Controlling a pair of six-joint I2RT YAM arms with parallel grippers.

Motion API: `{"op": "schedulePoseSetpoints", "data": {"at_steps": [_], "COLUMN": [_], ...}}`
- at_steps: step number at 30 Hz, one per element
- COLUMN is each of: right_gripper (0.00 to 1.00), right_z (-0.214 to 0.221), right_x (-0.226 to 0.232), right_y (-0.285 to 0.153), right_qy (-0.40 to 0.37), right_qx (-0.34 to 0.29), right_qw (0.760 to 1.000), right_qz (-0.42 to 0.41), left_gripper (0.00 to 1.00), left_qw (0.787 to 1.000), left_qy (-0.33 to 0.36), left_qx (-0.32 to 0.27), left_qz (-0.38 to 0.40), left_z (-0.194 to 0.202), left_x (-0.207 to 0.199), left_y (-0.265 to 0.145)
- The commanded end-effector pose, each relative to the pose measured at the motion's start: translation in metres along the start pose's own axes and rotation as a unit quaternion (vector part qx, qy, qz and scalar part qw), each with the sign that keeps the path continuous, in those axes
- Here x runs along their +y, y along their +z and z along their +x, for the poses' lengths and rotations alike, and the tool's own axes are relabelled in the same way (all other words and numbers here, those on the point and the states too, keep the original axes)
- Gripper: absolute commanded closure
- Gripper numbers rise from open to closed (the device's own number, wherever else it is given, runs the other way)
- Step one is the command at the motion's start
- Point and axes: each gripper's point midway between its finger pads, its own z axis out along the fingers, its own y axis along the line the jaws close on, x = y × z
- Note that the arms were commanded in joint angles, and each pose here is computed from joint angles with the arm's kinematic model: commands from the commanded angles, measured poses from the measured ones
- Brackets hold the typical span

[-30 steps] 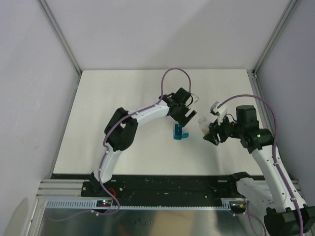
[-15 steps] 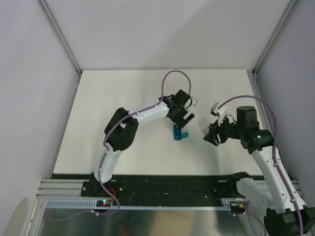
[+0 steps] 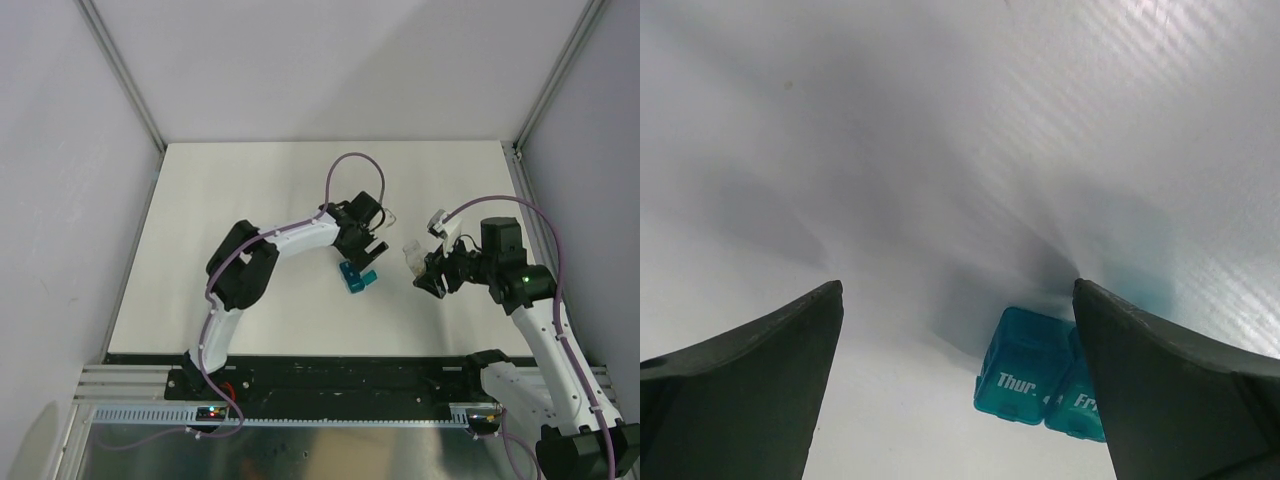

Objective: Sort the pills into containers

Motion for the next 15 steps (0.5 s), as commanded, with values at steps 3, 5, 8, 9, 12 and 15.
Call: {"op": "schedulePoseSetpoints", "data": {"at_steps": [3,5,8,9,12,15], "right_gripper": [1.0,1.0,1.0,1.0,1.0,1.0], "right_z": [-0.011,-0.011,-0.011,-0.011,-0.012,-0.012], "right_x": [0.002,0.002,0.002,0.002,0.001,0.001], "right_y": [-0.001,-0.001,0.0,0.0,0.0,0.001], "right_qy": [-0.013,-0.013,-0.013,-0.013,-0.014,-0.013], "right_qx": [-0.023,-0.023,-0.023,-0.023,-0.024,-0.024], "right_qw": [1.0,1.0,1.0,1.0,1.0,1.0], "right_qz": [-0.006,-0.007,-0.008,-0.008,-0.009,-0.01], "left_gripper": [0.0,0.0,0.0,0.0,0.0,0.0], "left_qw": [0.999,0.999,0.999,0.999,0.999,0.999], "left_qy": [0.033,0.037,0.04,0.04,0.035,0.031], "left_qx": [-0.006,-0.002,0.002,0.004,0.011,0.014], "left_qz": [-0.019,-0.023,-0.028,-0.03,-0.034,-0.036], "left_z": [0.007,0.013,0.021,0.023,0.034,0.043], "left_x": [0.007,0.01,0.014,0.016,0.023,0.028], "left_y": [-0.028,-0.031,-0.036,-0.038,-0.042,-0.048]}}
